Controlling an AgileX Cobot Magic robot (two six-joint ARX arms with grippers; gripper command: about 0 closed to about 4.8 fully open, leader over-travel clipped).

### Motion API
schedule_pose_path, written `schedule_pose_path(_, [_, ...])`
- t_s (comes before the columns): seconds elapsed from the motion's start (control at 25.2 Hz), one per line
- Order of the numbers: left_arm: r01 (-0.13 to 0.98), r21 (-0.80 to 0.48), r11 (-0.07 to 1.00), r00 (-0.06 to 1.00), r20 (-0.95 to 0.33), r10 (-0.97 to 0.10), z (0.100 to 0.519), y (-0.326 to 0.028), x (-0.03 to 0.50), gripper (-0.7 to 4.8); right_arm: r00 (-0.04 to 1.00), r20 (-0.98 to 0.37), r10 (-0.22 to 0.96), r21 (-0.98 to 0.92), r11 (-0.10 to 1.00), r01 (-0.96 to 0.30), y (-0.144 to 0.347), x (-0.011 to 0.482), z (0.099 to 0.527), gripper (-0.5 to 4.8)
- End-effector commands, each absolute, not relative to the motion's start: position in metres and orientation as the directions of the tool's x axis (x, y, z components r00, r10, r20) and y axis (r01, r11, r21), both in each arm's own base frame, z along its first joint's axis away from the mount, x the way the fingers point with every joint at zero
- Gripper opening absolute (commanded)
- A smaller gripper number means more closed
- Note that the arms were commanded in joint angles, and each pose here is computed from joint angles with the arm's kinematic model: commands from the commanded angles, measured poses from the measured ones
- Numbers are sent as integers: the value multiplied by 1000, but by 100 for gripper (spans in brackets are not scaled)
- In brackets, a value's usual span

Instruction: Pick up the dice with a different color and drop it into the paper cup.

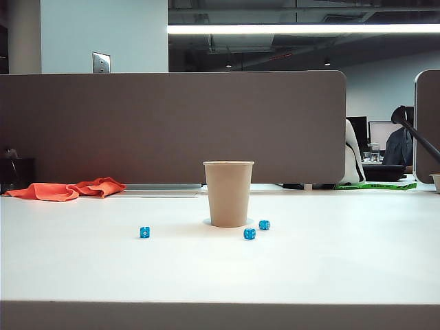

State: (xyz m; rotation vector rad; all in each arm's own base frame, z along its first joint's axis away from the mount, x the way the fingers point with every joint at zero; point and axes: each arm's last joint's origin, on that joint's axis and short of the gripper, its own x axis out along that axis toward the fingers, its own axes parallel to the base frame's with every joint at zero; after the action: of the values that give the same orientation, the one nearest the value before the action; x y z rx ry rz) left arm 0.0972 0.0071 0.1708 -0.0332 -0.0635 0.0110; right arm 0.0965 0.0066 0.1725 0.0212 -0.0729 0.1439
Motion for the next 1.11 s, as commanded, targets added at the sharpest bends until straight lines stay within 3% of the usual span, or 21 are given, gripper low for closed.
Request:
schedule_pose_path(0.04, [-4, -34, 999, 997, 74, 7, 173, 7, 97, -6, 986, 86, 146, 12, 989, -147, 7, 96, 173, -1])
schedule_pose_path(1.11, [50, -35, 998, 996, 74, -48, 173, 2, 97, -6, 986, 86, 146, 12, 989, -147, 7, 96, 173, -1])
